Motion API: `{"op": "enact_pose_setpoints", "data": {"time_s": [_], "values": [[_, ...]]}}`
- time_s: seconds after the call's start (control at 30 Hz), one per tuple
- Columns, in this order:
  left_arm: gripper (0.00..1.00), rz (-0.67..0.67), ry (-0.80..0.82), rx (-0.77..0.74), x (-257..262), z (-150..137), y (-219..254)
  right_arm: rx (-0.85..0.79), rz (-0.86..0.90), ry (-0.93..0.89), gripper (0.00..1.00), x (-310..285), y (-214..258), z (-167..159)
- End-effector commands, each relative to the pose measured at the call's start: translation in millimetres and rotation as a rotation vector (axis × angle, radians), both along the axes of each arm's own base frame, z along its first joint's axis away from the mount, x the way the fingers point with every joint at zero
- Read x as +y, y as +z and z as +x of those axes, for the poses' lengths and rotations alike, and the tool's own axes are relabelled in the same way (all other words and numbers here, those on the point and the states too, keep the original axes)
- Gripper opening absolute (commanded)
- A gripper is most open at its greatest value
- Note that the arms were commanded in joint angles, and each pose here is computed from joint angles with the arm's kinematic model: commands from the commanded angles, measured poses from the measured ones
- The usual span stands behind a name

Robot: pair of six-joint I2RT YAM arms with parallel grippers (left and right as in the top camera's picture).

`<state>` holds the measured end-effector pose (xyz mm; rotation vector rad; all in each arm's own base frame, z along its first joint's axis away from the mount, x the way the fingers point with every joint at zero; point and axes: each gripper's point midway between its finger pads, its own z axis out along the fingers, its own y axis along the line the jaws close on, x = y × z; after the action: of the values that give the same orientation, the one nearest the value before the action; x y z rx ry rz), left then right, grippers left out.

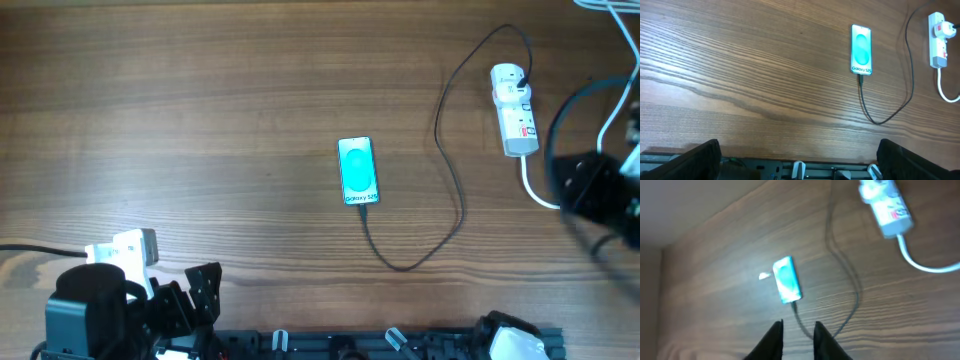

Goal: Plug charger to phone and switch on socket

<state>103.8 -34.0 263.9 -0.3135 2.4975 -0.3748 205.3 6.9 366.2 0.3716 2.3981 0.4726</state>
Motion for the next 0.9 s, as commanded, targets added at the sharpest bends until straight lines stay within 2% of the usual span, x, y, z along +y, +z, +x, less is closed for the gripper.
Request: {"op": "enact_pose_setpoints", "data": {"time_s": [0.0, 0.03, 0.17, 0.2, 0.23, 0.3, 0.4, 0.53, 0.63, 0.73, 0.83, 0.87], "values": [[1.0, -0.004, 0.006, -0.001, 0, 0, 0, -0.147, -0.084, 0.105, 0.86, 26, 21, -40], [1.0, -0.004, 0.006, -0.001, 0, 0, 0, -0.198, -0.098, 0.123, 1.0, 33, 28, -55], [1.0, -0.004, 0.006, -0.001, 0, 0, 0, -0.302, -0.112, 0.116, 1.0, 41, 39, -86], [1.0, -0.004, 0.006, -0.001, 0, 0, 0, -0.277, 0.013, 0.064, 1.0, 48, 41, -87], [1.0, -0.004, 0.006, -0.001, 0, 0, 0, -0.275, 0.017, 0.058, 1.0, 48, 41, -87], [1.0, -0.004, 0.006, -0.001, 0, 0, 0, -0.349, -0.062, 0.2, 1.0, 60, 46, -96], [1.0, -0.004, 0.006, -0.001, 0, 0, 0, -0.482, -0.144, 0.266, 1.0, 72, 50, -131], [1.0, -0.004, 0.006, -0.001, 0, 0, 0, -0.697, -0.225, 0.262, 1.0, 88, 46, -201], [1.0, -0.004, 0.006, -0.001, 0, 0, 0, -0.784, -0.244, 0.253, 1.0, 95, 41, -229], [1.0, -0.004, 0.006, -0.001, 0, 0, 0, -0.828, -0.258, 0.25, 1.0, 98, 38, -243], [1.0, -0.004, 0.006, -0.001, 0, 0, 0, -0.817, -0.272, 0.256, 1.0, 97, 35, -239], [1.0, -0.004, 0.006, -0.001, 0, 0, 0, -0.818, -0.325, 0.286, 1.0, 96, 32, -235]]}}
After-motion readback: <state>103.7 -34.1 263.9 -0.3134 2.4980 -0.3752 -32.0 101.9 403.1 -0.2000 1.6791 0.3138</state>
